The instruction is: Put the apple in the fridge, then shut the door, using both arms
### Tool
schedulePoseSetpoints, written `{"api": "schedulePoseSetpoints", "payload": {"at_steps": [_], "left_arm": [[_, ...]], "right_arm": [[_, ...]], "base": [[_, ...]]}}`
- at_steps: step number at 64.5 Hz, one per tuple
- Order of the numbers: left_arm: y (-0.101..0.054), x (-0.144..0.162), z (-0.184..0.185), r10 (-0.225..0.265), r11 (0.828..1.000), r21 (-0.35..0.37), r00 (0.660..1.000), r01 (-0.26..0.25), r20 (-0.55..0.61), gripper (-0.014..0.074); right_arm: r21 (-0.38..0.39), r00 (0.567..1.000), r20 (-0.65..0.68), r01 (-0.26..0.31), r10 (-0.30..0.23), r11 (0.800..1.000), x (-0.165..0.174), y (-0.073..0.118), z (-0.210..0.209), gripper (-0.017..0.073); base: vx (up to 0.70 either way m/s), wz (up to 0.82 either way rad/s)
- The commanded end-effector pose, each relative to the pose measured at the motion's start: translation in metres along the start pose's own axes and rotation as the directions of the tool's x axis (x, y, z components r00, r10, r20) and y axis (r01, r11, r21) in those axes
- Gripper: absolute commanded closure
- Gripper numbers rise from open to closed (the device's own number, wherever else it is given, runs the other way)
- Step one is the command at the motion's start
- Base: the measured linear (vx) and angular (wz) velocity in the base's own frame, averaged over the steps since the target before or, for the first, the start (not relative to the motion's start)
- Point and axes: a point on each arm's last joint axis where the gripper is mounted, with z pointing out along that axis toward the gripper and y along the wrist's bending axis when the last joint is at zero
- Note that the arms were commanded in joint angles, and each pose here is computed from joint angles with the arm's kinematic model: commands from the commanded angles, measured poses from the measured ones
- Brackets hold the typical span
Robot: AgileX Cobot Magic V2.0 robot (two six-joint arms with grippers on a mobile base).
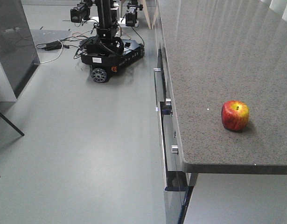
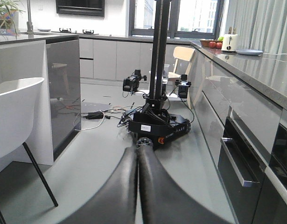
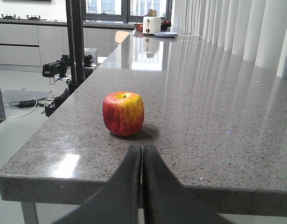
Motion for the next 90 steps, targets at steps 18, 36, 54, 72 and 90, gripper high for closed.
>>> {"api": "schedulePoseSetpoints", "payload": {"at_steps": [18,36,54,72,90], "left_arm": [[-0.001,0.002,0.0,-0.01,1.0,0.026,0.998,0.009,0.055,0.0599],[-0.001,0.002,0.0,-0.01,1.0,0.026,0.998,0.009,0.055,0.0599],[-0.001,0.002,0.0,-0.01,1.0,0.026,0.998,0.009,0.055,0.0599],[-0.001,0.002,0.0,-0.01,1.0,0.026,0.998,0.009,0.055,0.0599],[-0.001,0.002,0.0,-0.01,1.0,0.026,0.998,0.009,0.055,0.0599]], "right_arm": [[-0.008,0.996,0.088,0.006,-0.005,1.0,-0.008,0.001,-0.001,0.0561],[-0.008,0.996,0.089,0.006,-0.005,1.0,-0.008,0.001,-0.001,0.0561],[-0.008,0.996,0.089,0.006,-0.005,1.0,-0.008,0.001,-0.001,0.0561],[-0.037,0.974,0.175,-0.14,0.144,0.989,-0.016,0.001,-0.002,0.0561],[-0.121,0.801,0.227,-0.542,0.554,0.832,-0.031,-0.003,-0.006,0.0561]], "base": [[0.0,0.0],[0.0,0.0],[0.0,0.0],[0.0,0.0],[0.0,0.0]]}}
